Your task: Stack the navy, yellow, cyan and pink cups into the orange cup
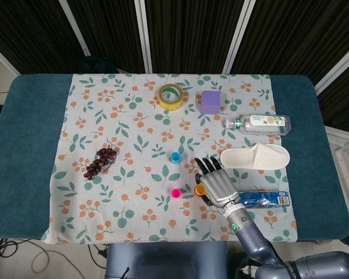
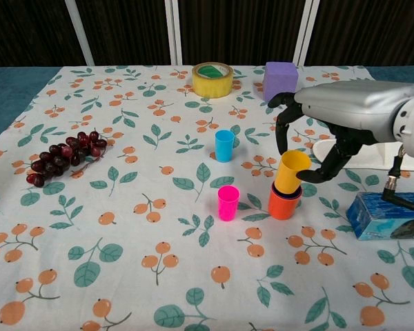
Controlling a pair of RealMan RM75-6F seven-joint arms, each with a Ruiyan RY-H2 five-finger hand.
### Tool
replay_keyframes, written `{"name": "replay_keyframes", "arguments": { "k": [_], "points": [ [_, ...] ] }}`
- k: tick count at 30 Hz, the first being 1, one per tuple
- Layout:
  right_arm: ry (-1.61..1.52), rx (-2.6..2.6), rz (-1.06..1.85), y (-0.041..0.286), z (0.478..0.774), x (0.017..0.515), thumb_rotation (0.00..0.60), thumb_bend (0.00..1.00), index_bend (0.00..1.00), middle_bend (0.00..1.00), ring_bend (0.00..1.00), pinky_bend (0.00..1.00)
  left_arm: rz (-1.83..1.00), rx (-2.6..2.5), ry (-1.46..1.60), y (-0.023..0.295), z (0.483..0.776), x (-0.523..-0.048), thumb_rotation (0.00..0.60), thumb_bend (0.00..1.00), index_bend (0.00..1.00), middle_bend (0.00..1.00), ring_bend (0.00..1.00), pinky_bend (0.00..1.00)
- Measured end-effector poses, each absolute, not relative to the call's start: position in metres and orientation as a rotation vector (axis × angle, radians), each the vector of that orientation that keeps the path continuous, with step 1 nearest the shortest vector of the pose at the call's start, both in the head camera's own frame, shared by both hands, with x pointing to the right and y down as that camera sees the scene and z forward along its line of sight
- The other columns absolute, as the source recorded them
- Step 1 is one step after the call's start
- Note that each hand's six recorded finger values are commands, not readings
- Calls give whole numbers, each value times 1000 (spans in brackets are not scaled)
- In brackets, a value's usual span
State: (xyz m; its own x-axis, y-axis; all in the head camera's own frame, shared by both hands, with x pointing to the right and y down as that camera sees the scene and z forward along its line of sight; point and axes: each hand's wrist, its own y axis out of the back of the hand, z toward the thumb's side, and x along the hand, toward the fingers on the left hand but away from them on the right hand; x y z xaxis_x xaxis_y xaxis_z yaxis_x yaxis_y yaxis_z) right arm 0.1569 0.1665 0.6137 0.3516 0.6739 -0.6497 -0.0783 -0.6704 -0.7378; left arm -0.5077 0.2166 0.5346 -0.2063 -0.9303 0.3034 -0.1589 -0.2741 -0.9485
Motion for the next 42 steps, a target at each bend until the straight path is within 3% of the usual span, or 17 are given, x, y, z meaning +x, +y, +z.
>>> {"name": "replay_keyframes", "arguments": {
  "k": [9, 11, 16, 18, 23, 31, 42],
  "points": [
    [-512, -1927, 1390, 169, 622, 158, 600, 400, 483, 0, 0, 36, -1542, -1407, 1325, 217, 534, -507, 600, 767, 152, 11, 0, 0],
    [-509, -1926, 1397, 169, 624, 159, 600, 400, 420, 0, 0, 36, -1542, -1407, 1324, 217, 534, -507, 600, 767, 152, 11, 0, 0],
    [-478, -1928, 1424, 172, 631, 162, 600, 401, 44, 0, 0, 36, -1542, -1406, 1326, 216, 534, -508, 600, 766, 152, 11, 0, 0],
    [-459, -1921, 1436, 173, 633, 163, 600, 400, 3, 0, 0, 36, -1542, -1406, 1327, 217, 534, -508, 600, 766, 152, 11, 0, 0],
    [-474, -1917, 1435, 166, 629, 159, 600, 400, 0, 0, 0, 36, -1540, -1406, 1328, 216, 534, -508, 600, 766, 152, 11, 0, 0],
    [-613, -1904, 1392, 125, 617, 144, 600, 401, 0, 0, 0, 36, -1538, -1408, 1330, 216, 534, -508, 600, 766, 152, 11, 0, 0],
    [-635, -1908, 1428, 101, 649, 105, 600, 400, 107, 0, 0, 36, -1540, -1412, 1338, 216, 534, -508, 600, 766, 152, 11, 0, 0]
  ]
}}
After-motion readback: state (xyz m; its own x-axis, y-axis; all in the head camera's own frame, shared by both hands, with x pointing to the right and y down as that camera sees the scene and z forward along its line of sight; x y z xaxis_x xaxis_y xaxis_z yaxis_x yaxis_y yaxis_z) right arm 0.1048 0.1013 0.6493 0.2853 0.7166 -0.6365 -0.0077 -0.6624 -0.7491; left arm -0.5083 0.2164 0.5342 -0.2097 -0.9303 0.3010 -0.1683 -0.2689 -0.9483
